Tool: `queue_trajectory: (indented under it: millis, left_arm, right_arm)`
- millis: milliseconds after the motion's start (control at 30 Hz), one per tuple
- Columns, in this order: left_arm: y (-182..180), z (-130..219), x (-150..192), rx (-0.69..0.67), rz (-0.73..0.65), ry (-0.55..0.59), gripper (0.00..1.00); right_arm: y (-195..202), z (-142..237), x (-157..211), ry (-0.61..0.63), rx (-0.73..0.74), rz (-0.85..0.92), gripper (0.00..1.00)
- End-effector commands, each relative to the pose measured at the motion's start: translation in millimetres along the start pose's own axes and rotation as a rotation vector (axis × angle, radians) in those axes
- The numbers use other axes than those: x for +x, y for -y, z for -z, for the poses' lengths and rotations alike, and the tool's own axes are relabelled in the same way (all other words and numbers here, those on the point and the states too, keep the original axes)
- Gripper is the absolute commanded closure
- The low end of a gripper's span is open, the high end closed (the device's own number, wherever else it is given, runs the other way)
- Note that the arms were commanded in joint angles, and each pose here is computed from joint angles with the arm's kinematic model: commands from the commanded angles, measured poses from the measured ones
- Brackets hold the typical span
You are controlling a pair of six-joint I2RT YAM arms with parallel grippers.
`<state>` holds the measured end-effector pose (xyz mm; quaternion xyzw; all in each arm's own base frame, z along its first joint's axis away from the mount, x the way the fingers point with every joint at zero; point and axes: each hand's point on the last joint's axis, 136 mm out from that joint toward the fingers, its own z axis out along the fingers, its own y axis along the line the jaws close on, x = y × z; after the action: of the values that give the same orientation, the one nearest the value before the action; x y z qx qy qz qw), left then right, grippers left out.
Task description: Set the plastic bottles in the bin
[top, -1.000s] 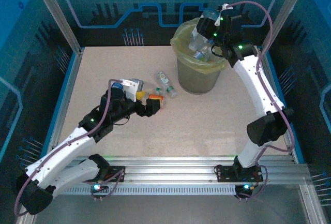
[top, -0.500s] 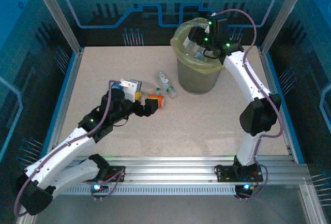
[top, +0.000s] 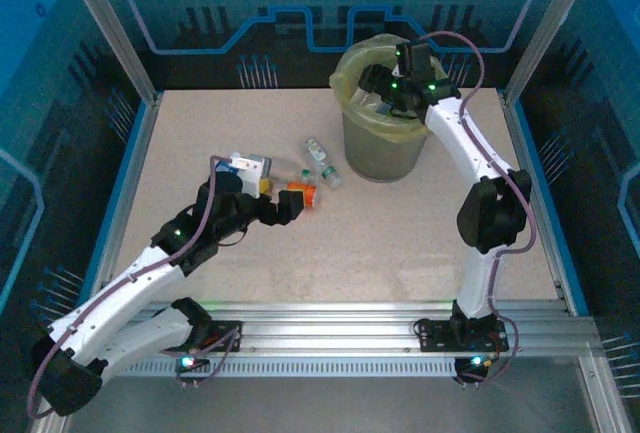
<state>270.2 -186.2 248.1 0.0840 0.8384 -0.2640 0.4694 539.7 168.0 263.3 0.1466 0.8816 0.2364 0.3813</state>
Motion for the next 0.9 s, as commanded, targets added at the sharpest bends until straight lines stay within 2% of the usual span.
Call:
queue_trajectory:
  millis: [0, 133, 167, 200, 333, 533, 700, 867]
  left_arm:
    - [-6, 3, -4, -0.036, 0.022, 0.007, 0.01]
    - [-13, 1, -3, -0.059, 0.053, -0.006, 0.01]
    - [-16, 0, -2, -0.066, 0.068, -0.010, 0.01]
    - [-19, -1, -2, -0.073, 0.086, -0.011, 0.01]
    - [-32, -2, 0, -0.106, 0.158, -0.022, 0.01]
    - [-76, -1, 17, -0.222, 0.375, -0.085, 0.01]
    - [-102, -4, 38, -0.266, 0.516, -0.124, 0.01]
    - [-129, -6, 50, -0.338, 0.541, -0.175, 0.01]
  right_arm:
    - [22, 3, 2, -0.033, 0.066, -0.010, 0.17]
    - [24, 25, -14, 0.017, 0.125, 0.041, 0.08]
    - [25, 32, -19, 0.032, 0.145, 0.052, 0.02]
    - [26, 39, -23, 0.047, 0.162, 0.066, 0.00]
    - [25, 67, -35, 0.093, 0.201, 0.113, 0.00]
    - [15, 114, -39, 0.130, 0.224, 0.191, 0.00]
    - [0, 148, -26, 0.130, 0.225, 0.279, 0.00]
    - [-14, 169, -4, 0.137, 0.236, 0.362, 0.00]
